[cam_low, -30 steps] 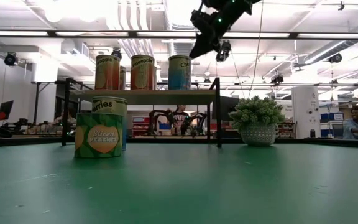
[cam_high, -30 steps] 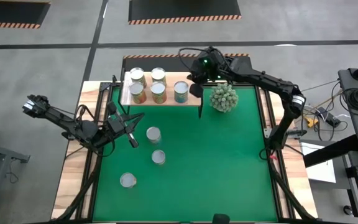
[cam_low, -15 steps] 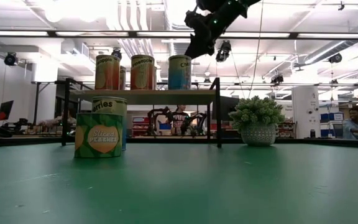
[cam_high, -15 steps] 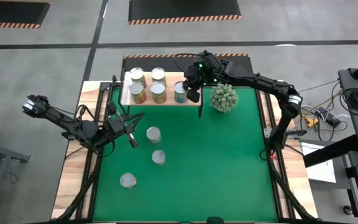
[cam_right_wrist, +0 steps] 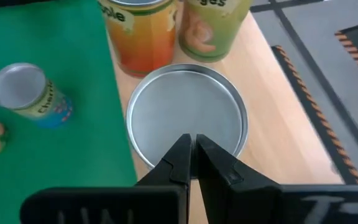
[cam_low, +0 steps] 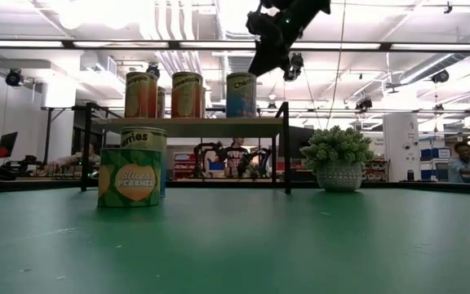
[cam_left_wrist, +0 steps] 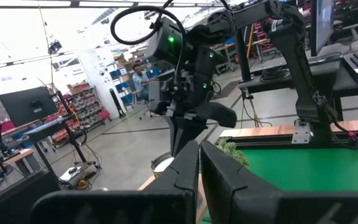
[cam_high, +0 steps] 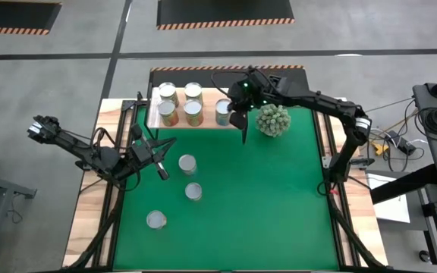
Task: Pick and place cans onto a shelf
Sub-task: Put the bottom canned cherries on the shelf, then put the canned cherries on the shelf
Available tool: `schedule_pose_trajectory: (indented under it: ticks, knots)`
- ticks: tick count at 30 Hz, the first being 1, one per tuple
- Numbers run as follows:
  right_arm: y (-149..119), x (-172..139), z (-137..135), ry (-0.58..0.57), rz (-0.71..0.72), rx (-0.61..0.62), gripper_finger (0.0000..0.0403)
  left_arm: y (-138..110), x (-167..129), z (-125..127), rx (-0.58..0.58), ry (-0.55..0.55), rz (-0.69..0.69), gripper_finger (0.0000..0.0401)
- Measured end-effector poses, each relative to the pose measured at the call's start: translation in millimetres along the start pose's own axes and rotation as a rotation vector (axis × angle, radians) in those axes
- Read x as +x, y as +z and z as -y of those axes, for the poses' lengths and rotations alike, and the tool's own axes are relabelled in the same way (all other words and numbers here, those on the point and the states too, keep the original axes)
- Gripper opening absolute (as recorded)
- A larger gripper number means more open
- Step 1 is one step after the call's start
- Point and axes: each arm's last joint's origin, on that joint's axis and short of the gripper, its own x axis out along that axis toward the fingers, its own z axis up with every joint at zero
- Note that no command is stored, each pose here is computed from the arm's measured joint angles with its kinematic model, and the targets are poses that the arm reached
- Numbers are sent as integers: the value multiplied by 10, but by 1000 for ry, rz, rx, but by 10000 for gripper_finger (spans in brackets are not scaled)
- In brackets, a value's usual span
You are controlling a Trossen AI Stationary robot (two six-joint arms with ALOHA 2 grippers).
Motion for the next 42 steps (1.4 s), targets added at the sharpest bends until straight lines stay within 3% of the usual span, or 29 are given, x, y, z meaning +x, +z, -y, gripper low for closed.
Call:
schedule_pose_trajectory:
  ticks: [8,15,22,32,42]
  knots:
    - [29,-124,-52,4,28,38,12,-7,0,4,7,-2,-4,0]
    - [22,-532,-79,-3,68,19,12,-8,0,4,5,-2,-5,0]
    - [-242,-805,-149,-7,143,0,12,-19,0,10,12,-5,-12,0]
    - [-881,-510,-216,-13,223,32,12,-15,0,9,5,-4,-10,0]
    - [-1173,-178,-235,-8,242,37,12,-16,1,8,5,-4,-10,0]
